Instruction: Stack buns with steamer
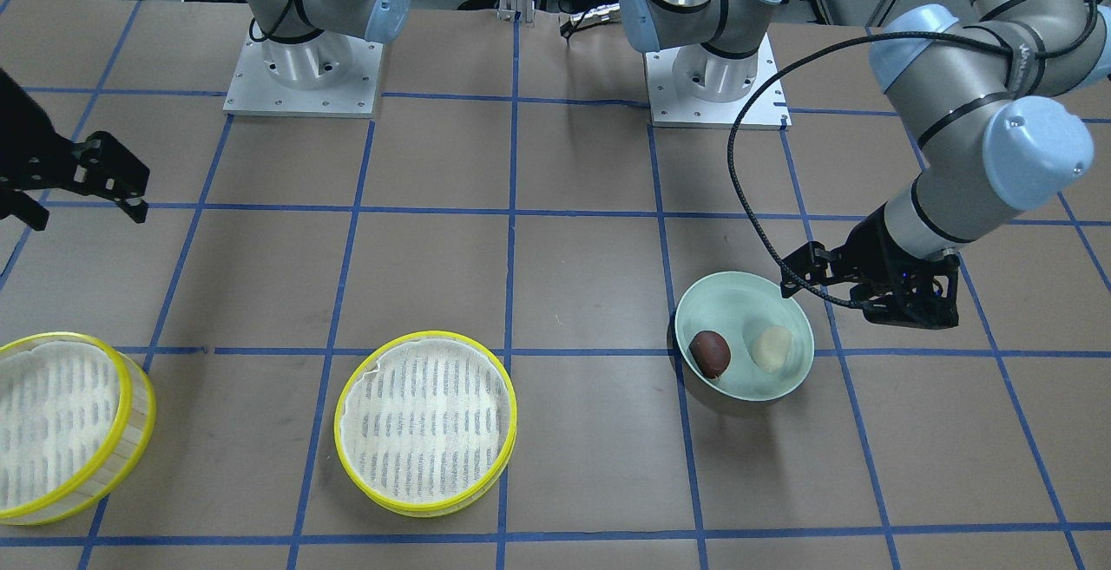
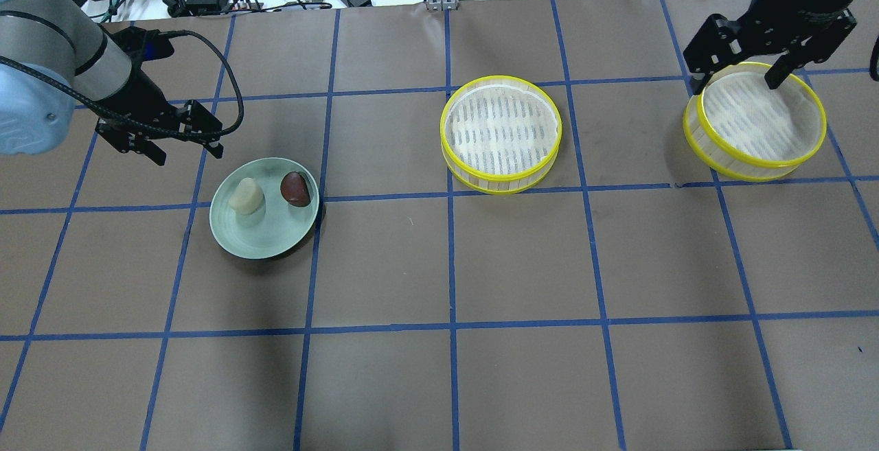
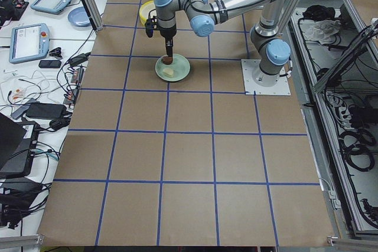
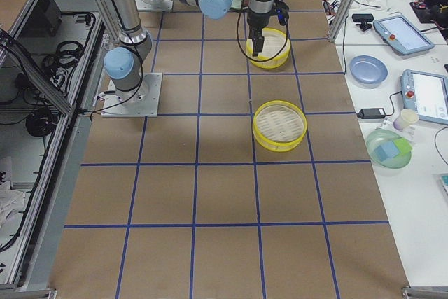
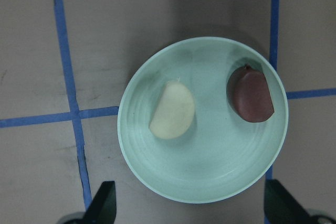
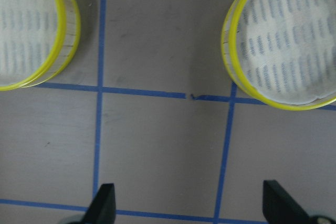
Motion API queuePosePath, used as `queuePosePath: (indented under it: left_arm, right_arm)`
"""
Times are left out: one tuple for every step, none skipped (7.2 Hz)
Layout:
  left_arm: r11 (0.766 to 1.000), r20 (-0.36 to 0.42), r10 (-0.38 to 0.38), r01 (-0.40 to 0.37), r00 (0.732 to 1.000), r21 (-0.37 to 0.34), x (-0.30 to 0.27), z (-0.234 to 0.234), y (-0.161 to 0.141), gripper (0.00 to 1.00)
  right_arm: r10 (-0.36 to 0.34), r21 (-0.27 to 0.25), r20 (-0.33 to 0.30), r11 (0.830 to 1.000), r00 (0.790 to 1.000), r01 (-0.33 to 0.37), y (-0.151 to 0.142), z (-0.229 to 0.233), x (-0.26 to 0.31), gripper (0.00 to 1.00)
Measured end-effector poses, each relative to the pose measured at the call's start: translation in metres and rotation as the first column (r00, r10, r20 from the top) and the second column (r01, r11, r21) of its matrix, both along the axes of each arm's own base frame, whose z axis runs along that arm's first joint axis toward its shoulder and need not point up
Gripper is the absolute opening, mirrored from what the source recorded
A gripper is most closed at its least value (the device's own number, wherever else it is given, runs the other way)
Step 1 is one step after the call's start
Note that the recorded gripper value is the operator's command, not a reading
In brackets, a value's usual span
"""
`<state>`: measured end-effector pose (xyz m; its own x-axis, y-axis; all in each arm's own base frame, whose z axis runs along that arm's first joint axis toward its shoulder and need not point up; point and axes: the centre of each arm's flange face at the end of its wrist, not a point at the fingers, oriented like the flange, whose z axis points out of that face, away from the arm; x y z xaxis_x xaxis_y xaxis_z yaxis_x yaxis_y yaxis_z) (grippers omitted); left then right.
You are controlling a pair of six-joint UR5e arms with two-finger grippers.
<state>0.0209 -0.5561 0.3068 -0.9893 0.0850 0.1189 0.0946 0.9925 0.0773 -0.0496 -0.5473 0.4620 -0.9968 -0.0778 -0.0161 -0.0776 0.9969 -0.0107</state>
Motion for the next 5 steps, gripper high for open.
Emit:
queuePosePath:
  left_arm:
    - [0.998,-0.014,-0.063,0.063,0.998,0.018,0.002,-0.024,-0.005,0.98]
    - [0.995,-0.025,-0.096,0.097,0.995,0.036,0.003,-0.046,-0.010,0.98]
    - [0.992,-0.032,-0.110,0.112,0.993,0.055,0.004,-0.067,-0.012,0.98]
    - [0.990,-0.038,-0.115,0.118,0.993,0.073,0.005,-0.088,-0.012,0.94]
    - [0.989,-0.043,-0.115,0.119,0.992,0.087,0.005,-0.103,-0.011,0.88]
  right_arm:
    - [-0.027,-0.022,-0.012,0.999,1.000,0.026,-0.010,-0.012,-0.039,1.00]
    - [-0.050,-0.010,-0.013,0.999,0.999,0.050,-0.021,-0.038,-0.081,1.00]
    - [-0.063,-0.016,-0.018,0.998,0.998,0.063,-0.032,-0.066,-0.126,1.00]
    - [-0.069,-0.036,-0.032,0.997,0.997,0.068,-0.040,-0.091,-0.164,1.00]
    - [-0.077,-0.046,-0.038,0.996,0.996,0.075,-0.047,-0.114,-0.192,1.00]
